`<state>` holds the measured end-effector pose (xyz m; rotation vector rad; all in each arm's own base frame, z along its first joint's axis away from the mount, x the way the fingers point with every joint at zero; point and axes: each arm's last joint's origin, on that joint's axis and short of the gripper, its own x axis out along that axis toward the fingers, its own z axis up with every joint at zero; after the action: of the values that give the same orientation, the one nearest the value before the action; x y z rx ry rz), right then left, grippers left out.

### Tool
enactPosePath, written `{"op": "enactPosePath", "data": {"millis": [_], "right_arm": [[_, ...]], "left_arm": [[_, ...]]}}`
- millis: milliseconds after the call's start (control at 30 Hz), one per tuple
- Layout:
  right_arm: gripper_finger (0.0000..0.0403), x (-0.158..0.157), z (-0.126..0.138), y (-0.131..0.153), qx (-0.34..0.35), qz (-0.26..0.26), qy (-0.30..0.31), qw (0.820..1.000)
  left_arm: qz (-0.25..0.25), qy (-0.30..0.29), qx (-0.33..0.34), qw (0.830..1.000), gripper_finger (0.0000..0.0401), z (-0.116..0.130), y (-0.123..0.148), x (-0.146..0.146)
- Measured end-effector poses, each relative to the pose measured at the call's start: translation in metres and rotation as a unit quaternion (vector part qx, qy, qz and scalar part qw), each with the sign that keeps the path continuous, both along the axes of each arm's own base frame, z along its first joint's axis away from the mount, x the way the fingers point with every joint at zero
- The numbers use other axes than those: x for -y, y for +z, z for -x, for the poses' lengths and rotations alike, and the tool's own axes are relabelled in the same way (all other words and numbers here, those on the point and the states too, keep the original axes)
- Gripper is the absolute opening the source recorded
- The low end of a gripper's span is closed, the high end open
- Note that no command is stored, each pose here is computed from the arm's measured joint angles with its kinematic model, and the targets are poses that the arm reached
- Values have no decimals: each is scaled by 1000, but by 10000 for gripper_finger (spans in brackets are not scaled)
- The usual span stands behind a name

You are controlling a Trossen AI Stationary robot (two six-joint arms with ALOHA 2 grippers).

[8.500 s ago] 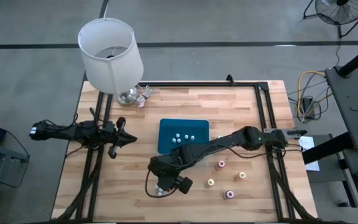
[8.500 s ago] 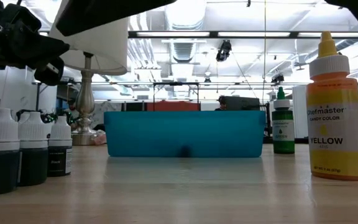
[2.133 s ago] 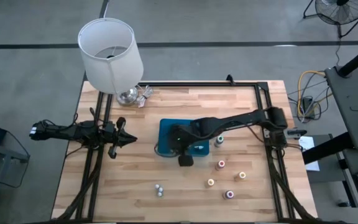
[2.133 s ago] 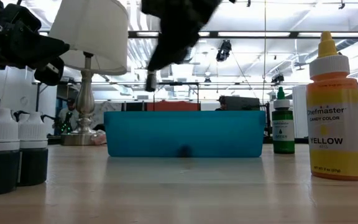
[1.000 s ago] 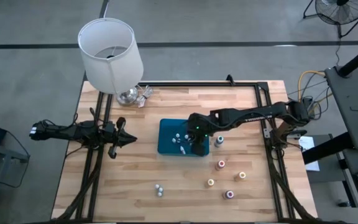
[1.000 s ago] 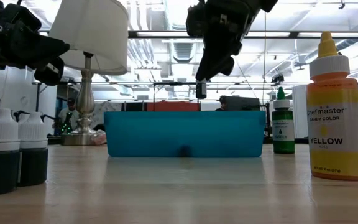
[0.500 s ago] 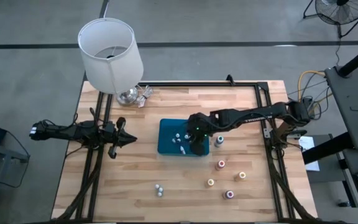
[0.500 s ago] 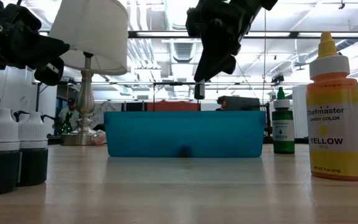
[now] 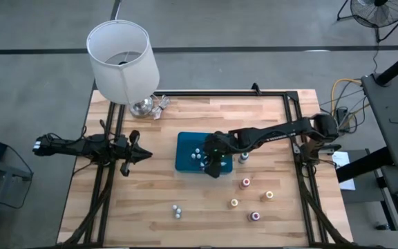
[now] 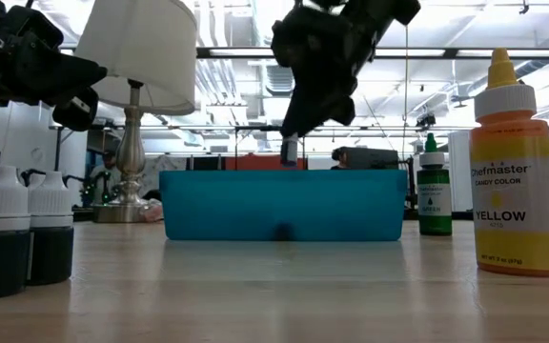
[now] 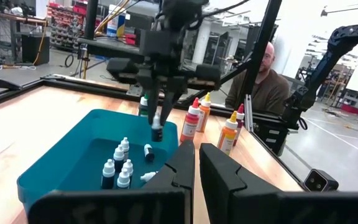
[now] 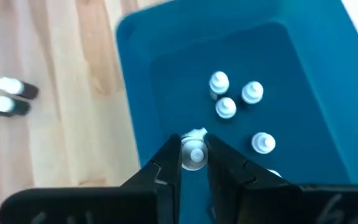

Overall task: Pick & Place food coloring
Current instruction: Put the top small black food coloring bottle into the blue bin

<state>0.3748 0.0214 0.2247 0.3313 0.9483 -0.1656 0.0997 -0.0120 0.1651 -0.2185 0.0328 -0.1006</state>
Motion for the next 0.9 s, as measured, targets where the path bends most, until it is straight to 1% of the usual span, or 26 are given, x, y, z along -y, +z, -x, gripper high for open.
{"op": "enactPosePath", "data": {"millis": [333, 500, 600, 900], "right_arm": [[43, 1, -8, -24, -31, -1, -9, 999], [43, 3, -10, -33, -42, 13, -19, 999], [43, 4, -13, -34, -32, 29, -28, 999], [43, 2, -14, -33, -24, 48, 0, 999]], "left_arm": [[0, 0, 0, 1000, 0, 0, 0, 0], [0, 0, 0, 1000, 0, 0, 0, 0], [0, 0, 0, 1000, 0, 0, 0, 0], [0, 0, 0, 1000, 0, 0, 0, 0]]}}
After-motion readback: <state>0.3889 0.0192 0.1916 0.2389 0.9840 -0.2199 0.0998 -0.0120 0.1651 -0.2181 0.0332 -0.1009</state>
